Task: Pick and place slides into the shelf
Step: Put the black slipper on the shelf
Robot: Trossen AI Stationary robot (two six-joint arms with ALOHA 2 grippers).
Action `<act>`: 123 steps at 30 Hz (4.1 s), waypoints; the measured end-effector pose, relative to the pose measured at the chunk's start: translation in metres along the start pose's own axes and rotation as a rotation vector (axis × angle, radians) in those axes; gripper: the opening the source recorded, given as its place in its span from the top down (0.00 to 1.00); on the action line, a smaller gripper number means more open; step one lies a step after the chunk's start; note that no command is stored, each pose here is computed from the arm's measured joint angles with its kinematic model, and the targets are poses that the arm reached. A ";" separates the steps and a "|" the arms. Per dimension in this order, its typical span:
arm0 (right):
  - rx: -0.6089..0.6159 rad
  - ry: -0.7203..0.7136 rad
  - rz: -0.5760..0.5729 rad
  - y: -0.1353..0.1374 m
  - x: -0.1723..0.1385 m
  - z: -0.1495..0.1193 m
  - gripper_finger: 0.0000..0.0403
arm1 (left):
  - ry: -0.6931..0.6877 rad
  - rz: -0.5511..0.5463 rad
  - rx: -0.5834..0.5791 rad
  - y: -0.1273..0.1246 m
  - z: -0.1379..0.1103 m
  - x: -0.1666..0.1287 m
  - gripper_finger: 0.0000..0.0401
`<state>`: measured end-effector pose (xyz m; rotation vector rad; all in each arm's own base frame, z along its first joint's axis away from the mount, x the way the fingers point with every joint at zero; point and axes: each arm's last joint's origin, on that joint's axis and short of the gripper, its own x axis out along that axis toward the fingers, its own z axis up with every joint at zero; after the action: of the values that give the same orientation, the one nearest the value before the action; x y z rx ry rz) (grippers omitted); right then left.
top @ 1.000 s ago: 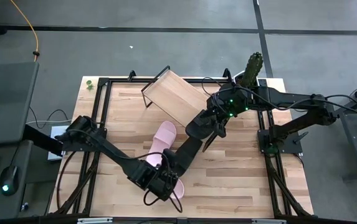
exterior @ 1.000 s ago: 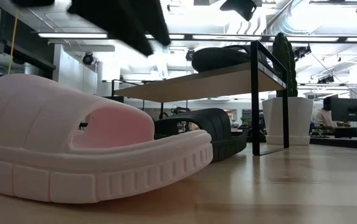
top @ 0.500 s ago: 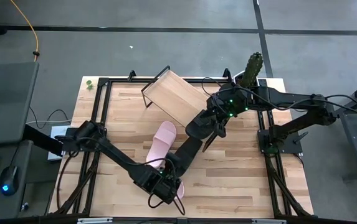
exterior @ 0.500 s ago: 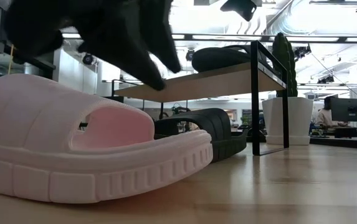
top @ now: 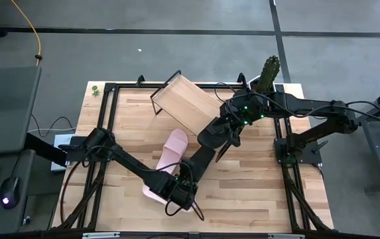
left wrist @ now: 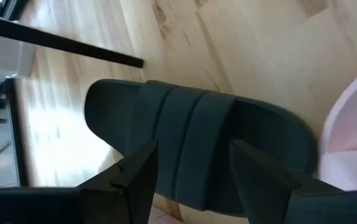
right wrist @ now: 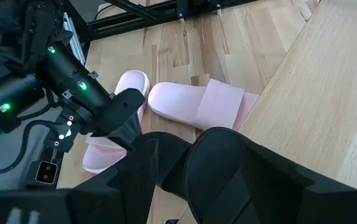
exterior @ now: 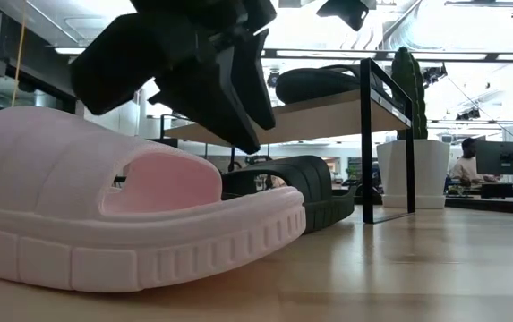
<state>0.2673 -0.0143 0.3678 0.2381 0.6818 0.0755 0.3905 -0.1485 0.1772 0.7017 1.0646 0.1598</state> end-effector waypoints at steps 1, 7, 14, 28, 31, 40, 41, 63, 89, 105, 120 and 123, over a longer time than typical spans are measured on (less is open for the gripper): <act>0.000 0.000 0.000 0.000 0.000 0.000 0.48 | -0.001 -0.013 -0.001 0.000 0.000 0.000 0.54; 0.000 0.000 0.000 0.000 0.000 0.000 0.48 | -0.031 -0.044 -0.019 -0.002 0.003 -0.001 0.54; 0.000 0.000 0.000 0.000 0.000 0.000 0.48 | -0.036 -0.061 -0.013 -0.008 0.004 0.002 0.54; 0.000 0.003 0.002 -0.001 0.005 0.001 0.48 | -0.004 -0.009 0.020 -0.019 0.003 0.030 0.54; 0.005 0.026 -0.001 -0.002 0.011 0.000 0.48 | -0.008 -0.005 0.030 -0.018 0.004 0.029 0.54; -0.047 0.078 -0.005 -0.006 0.028 -0.002 0.48 | 0.002 0.026 0.035 -0.016 0.003 0.031 0.54; -0.060 0.073 -0.004 -0.006 0.028 -0.002 0.48 | 0.003 0.028 0.034 -0.015 0.003 0.031 0.54; -0.059 0.055 -0.001 -0.006 0.026 0.000 0.48 | 0.037 0.140 0.013 -0.001 0.000 0.039 0.54; -0.117 0.037 0.009 0.013 0.030 -0.001 0.48 | 0.052 0.154 -0.063 0.010 -0.002 0.048 0.73; -0.118 0.031 0.010 0.013 0.030 -0.001 0.48 | 0.049 0.129 -0.061 0.009 -0.002 0.047 0.97; -0.126 0.030 0.010 0.013 0.030 -0.001 0.48 | 0.104 0.150 -0.010 0.012 -0.005 0.043 1.00; -0.126 0.031 0.009 0.013 0.030 -0.001 0.48 | 0.132 0.168 -0.005 0.018 -0.002 0.037 1.00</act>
<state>0.2900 0.0031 0.3524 0.1188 0.7038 0.1305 0.4108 -0.1170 0.1602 0.7844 1.1297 0.3580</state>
